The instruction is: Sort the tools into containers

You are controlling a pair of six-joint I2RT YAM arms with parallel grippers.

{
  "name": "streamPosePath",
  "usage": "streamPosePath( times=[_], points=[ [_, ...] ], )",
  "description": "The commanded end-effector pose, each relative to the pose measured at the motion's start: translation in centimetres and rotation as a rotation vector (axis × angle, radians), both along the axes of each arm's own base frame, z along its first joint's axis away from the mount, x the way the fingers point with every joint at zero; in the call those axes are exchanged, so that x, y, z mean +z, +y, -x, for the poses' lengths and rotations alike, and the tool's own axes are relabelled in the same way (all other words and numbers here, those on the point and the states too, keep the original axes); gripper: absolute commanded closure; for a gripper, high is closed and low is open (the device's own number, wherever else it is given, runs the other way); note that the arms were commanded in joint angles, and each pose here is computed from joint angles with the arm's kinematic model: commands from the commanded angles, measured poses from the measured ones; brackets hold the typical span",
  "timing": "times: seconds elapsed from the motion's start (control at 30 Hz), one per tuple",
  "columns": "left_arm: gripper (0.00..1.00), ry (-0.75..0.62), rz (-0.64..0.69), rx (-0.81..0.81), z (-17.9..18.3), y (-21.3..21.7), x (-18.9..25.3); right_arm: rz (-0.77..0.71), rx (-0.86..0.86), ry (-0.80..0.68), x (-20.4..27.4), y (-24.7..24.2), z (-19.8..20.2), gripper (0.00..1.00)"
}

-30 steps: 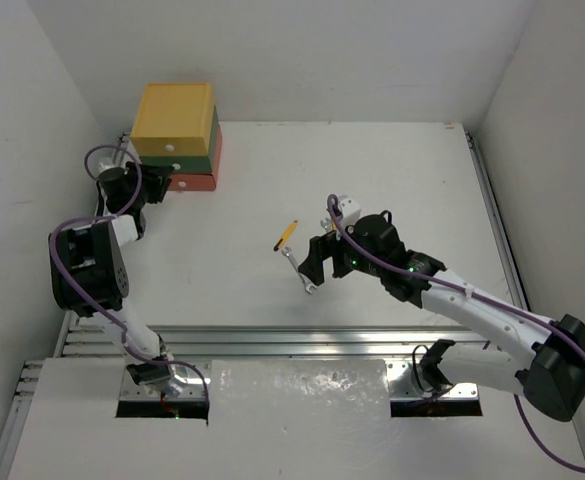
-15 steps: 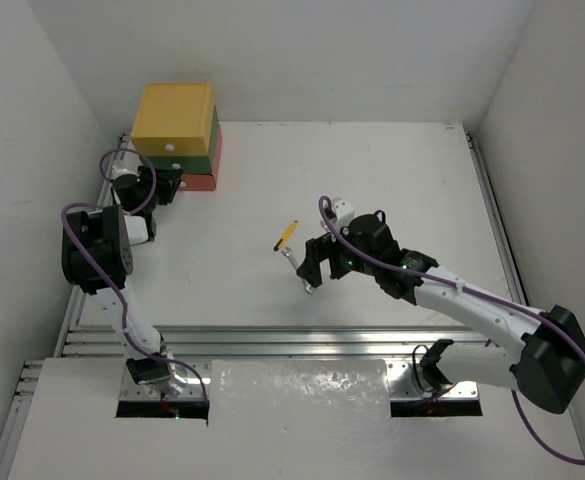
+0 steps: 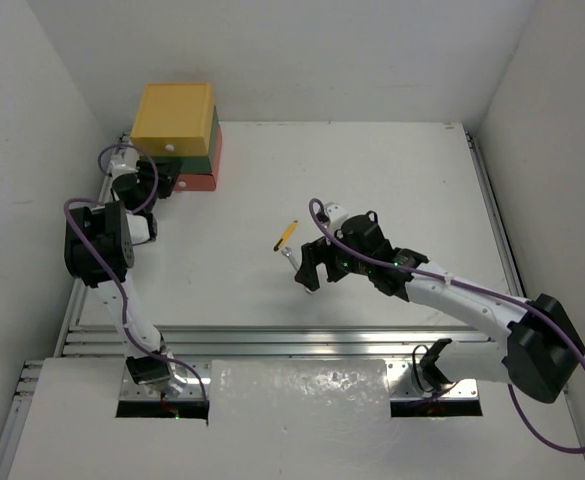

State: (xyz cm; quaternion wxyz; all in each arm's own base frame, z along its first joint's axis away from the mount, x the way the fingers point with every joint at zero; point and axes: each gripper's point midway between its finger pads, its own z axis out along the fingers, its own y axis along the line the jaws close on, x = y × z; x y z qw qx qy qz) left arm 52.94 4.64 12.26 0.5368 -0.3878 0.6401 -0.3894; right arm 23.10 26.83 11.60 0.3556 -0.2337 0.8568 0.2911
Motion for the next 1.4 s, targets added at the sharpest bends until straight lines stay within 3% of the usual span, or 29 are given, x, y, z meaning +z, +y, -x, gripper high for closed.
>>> streamPosePath(
  times=[0.0, 0.4, 0.77, 0.8, 1.0, 1.37],
  points=[
    [0.65, -0.096, -0.027, -0.015, -1.2, 0.0, 2.2, -0.049, 0.019, -0.055, 1.9, 0.9, -0.9, 0.01],
    [0.62, -0.1, -0.041, -0.008, -1.5, 0.3, 2.0, -0.046, 0.033, -0.039, 1.4, 1.2, -0.9, 0.01],
    [0.78, -0.138, -0.043, -0.023, -1.5, 0.0, 1.9, -0.045, 0.038, -0.032, 1.2, 1.4, -0.9, 0.01],
    [0.84, -0.143, -0.046, -0.023, -1.4, 0.1, 2.1, -0.046, 0.039, -0.031, 1.2, 1.5, -0.9, 0.01],
    [0.9, -0.152, -0.061, -0.008, 0.3, 0.1, 2.6, -0.048, 0.042, -0.032, 1.2, 1.5, -0.8, 0.01],
    [0.91, -0.111, -0.034, 0.011, 5.8, -0.9, 1.2, -0.054, 0.039, -0.031, 1.3, 1.4, -0.7, 0.01]
  ],
)
